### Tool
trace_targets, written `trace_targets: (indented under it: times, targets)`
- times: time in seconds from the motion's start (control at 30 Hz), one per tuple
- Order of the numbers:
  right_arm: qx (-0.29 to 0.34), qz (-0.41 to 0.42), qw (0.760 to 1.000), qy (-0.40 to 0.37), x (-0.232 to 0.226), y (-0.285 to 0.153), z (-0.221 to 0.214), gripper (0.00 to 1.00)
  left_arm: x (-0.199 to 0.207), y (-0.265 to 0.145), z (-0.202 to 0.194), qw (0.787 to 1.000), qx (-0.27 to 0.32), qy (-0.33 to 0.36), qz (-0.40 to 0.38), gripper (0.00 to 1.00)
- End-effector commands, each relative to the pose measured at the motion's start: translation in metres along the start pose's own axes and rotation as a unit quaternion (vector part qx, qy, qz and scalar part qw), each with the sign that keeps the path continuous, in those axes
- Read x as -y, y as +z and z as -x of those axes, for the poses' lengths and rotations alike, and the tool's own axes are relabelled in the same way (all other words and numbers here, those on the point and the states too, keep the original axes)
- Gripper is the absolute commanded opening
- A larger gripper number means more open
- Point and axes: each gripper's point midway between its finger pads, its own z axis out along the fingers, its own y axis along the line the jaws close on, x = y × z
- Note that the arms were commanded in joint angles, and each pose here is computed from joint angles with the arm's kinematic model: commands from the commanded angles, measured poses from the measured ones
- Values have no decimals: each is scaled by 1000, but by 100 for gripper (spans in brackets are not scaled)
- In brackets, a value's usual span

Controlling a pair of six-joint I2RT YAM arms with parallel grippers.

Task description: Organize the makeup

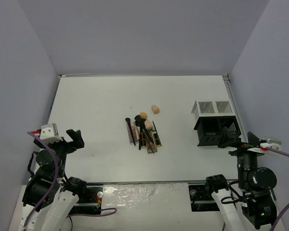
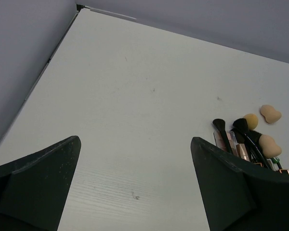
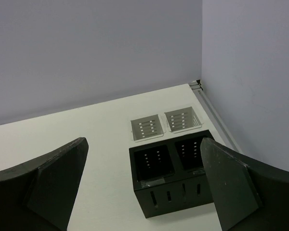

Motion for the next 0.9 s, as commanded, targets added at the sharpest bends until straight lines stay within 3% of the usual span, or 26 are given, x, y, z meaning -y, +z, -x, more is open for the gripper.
trace_targets:
  times: [0.0, 0.2, 0.53, 0.57, 0.7, 0.87]
  targets:
    - [31, 13, 999, 7, -6, 1, 20, 100, 10, 5, 15, 999, 23, -19, -16, 97]
    - [11, -4, 1000, -2, -4, 13, 18, 100, 11, 5, 16, 999, 25, -19, -18, 97]
    - [-121, 53, 991, -14, -57, 91, -7, 100, 12, 13, 7, 1000, -4, -12, -7, 97]
    - [-156, 55, 986, -10, -66, 110, -20, 100, 13, 15, 7, 1000, -12, -11, -6, 97]
    - [-193, 71, 979, 2, -91, 152, -30, 100, 21, 27, 6, 999, -52, -5, 2, 97]
    - [-263, 114, 958, -23, -148, 198, -92, 100, 32, 43, 10, 996, -89, 7, 9, 97]
